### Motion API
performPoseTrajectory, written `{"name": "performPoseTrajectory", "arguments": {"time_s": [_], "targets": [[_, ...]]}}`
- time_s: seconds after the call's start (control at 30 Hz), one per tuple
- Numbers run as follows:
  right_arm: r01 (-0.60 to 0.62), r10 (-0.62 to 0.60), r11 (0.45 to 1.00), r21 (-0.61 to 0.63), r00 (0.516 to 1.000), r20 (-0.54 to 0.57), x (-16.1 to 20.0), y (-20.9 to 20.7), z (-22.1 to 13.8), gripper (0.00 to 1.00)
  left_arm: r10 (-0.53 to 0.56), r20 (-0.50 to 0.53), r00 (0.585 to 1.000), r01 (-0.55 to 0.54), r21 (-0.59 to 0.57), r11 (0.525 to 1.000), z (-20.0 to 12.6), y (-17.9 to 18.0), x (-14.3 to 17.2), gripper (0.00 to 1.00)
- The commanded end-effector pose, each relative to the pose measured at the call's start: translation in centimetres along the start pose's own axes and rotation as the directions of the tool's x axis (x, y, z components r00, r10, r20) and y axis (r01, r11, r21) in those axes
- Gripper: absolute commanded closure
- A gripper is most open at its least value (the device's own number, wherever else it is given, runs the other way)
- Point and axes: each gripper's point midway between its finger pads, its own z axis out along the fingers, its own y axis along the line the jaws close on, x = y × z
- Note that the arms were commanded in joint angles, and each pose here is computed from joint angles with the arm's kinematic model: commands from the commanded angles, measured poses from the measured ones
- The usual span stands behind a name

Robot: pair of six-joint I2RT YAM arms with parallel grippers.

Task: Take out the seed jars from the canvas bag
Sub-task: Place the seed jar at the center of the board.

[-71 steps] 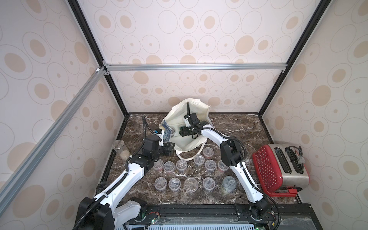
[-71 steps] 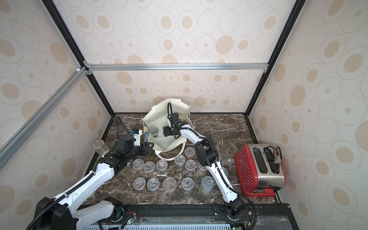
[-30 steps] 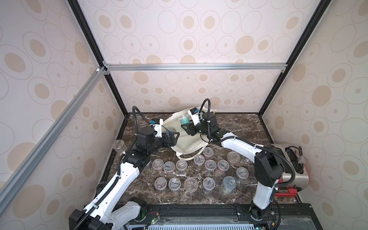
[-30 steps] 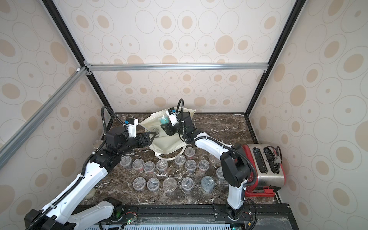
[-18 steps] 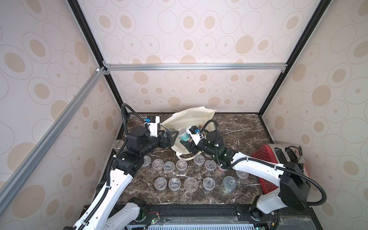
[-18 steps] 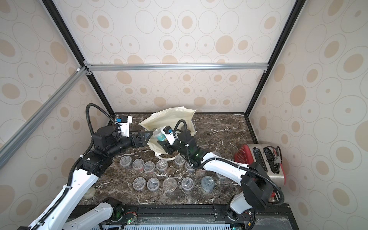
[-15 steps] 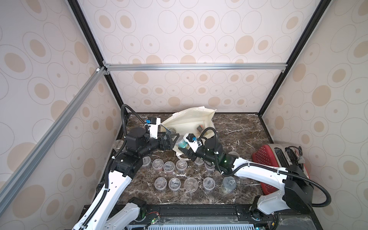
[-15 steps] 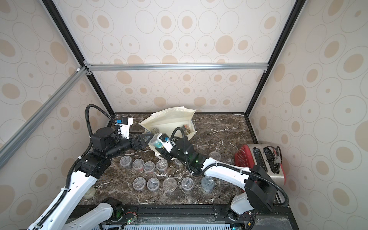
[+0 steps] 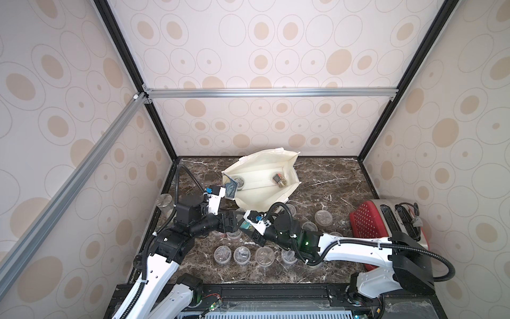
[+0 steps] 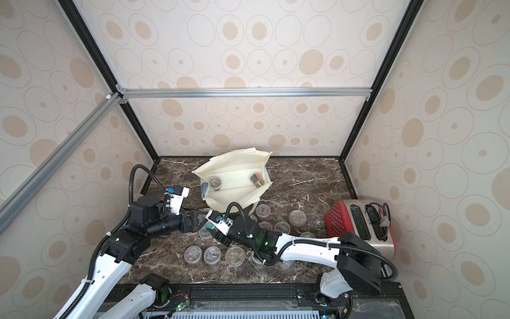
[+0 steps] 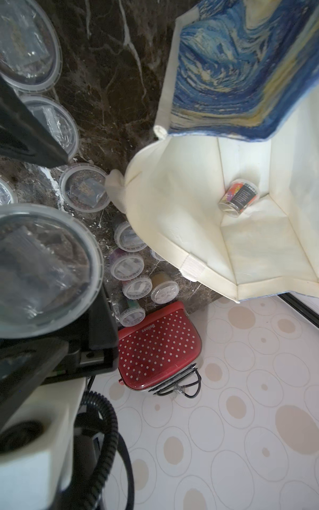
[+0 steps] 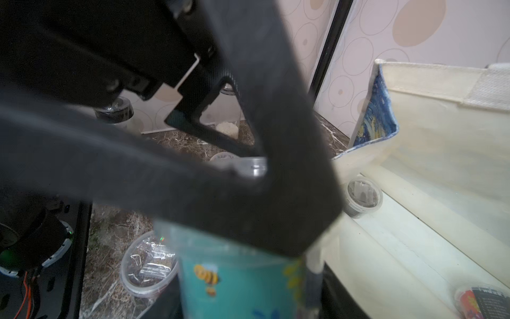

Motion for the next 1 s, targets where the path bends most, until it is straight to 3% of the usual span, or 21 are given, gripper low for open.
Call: {"name": "performPoseTrajectory", "arguments": {"time_s": [0.0, 0.13, 0.47, 0.8, 0.97], "targets": [[-0.008, 0.007, 1.0, 0.003, 0.999, 0.051, -1.2, 0.1, 0.6, 0.43, -0.034, -0.041, 0.999, 0.035, 0.045, 0.998, 0.2, -0.4, 1.2, 0.02], [-0.004, 0.004, 1.0, -0.003, 0.999, 0.045, -1.1, 0.3, 1.4, 0.43, -0.033, -0.052, 0.998, 0.038, 0.109, 0.993, 0.7, -1.1, 1.5, 0.03], [-0.014, 0.015, 1.0, -0.027, 0.998, 0.058, -1.1, 1.1, 2.4, 0.42, -0.055, -0.053, 0.997, 0.056, 0.033, 0.998, 1.5, 0.9, 2.0, 0.18], [-0.018, 0.02, 0.999, -0.031, 0.998, 0.066, -1.0, 1.5, 3.6, 0.38, -0.096, -0.006, 0.995, 0.096, -0.023, 0.995, 1.4, 1.8, 1.2, 0.42], [-0.026, 0.025, 1.0, 0.004, 0.997, 0.069, -0.8, 0.9, 3.8, 0.24, -0.107, 0.04, 0.993, 0.111, -0.11, 0.988, 0.8, 3.0, 0.5, 0.46]]}}
